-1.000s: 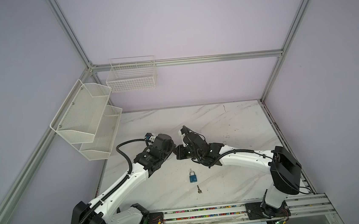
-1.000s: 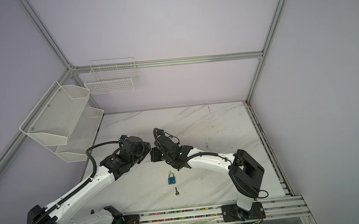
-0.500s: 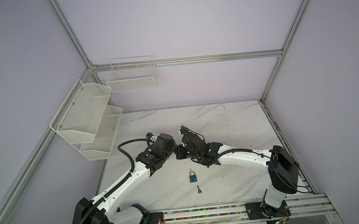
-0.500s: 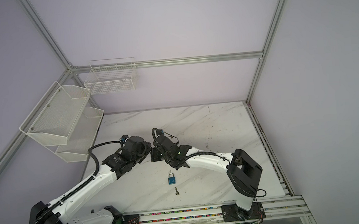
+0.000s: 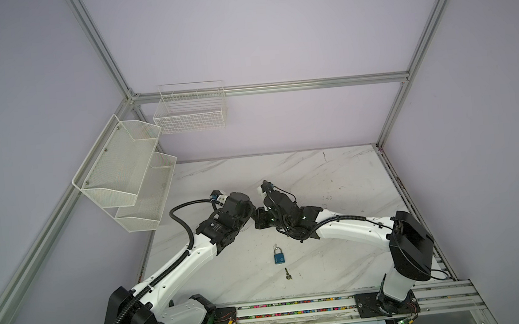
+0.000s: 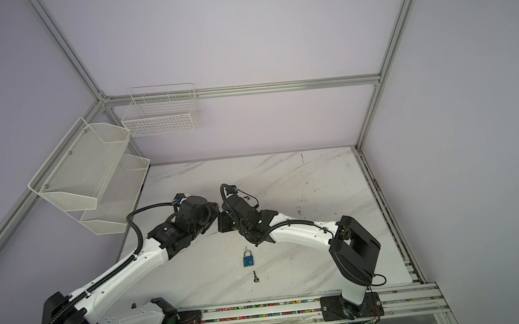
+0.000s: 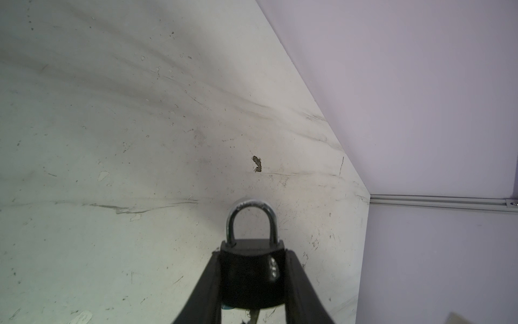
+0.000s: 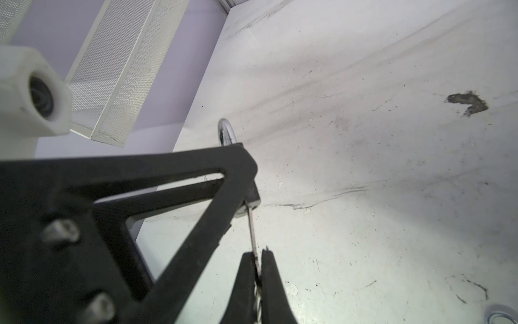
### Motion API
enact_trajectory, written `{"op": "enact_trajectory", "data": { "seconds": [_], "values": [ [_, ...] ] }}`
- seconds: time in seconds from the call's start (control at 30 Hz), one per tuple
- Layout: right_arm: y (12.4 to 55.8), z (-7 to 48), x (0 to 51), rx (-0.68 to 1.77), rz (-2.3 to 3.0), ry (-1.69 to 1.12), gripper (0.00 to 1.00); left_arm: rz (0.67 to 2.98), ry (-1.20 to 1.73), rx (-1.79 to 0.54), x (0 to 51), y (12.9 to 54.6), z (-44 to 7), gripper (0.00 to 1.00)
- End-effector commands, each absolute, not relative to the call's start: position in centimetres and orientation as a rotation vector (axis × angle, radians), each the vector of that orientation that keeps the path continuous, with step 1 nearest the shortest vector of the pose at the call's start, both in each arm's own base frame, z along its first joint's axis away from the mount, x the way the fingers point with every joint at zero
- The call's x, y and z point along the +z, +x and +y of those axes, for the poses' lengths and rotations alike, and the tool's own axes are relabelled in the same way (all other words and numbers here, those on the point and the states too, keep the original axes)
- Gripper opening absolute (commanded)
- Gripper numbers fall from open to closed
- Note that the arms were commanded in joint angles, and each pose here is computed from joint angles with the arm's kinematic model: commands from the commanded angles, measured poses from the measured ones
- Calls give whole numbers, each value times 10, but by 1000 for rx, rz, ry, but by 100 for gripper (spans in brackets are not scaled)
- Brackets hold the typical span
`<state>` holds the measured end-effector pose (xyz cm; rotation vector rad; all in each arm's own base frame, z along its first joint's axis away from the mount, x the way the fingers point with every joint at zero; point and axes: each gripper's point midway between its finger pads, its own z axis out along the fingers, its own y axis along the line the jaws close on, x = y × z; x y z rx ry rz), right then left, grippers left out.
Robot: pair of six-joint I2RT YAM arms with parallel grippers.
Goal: Unlock with the key
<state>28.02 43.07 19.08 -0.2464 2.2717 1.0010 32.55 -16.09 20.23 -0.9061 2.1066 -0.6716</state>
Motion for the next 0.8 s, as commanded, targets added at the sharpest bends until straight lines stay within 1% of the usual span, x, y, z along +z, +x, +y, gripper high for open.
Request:
{"op": "enact_trajectory", "data": {
  "seconds": [0.0, 0.17, 0.3, 0.43, 0.57, 0.7, 0.77],
  "values": [
    [282, 445, 249, 1325, 2068, -247, 0, 2183, -792, -832, 207, 308, -192, 1],
    [280, 435, 275, 1401, 2024, -240, 0, 2211, -740, -737, 200, 302, -181, 1],
    [281, 429, 278, 1438, 2041, -168, 0, 2219, -713, -663, 198, 301, -173, 1],
    [290, 426, 264, 1316, 2104, -128, 0, 2221, -695, -584, 197, 301, -165, 1],
    [296, 426, 242, 1207, 2154, -116, 0, 2205, -694, -588, 204, 303, -166, 1],
    [295, 431, 223, 1186, 2176, -128, 0, 2184, -705, -644, 214, 306, -171, 2],
    [292, 438, 217, 1221, 2189, -147, 0, 2188, -702, -681, 217, 307, -178, 2]
  ]
}}
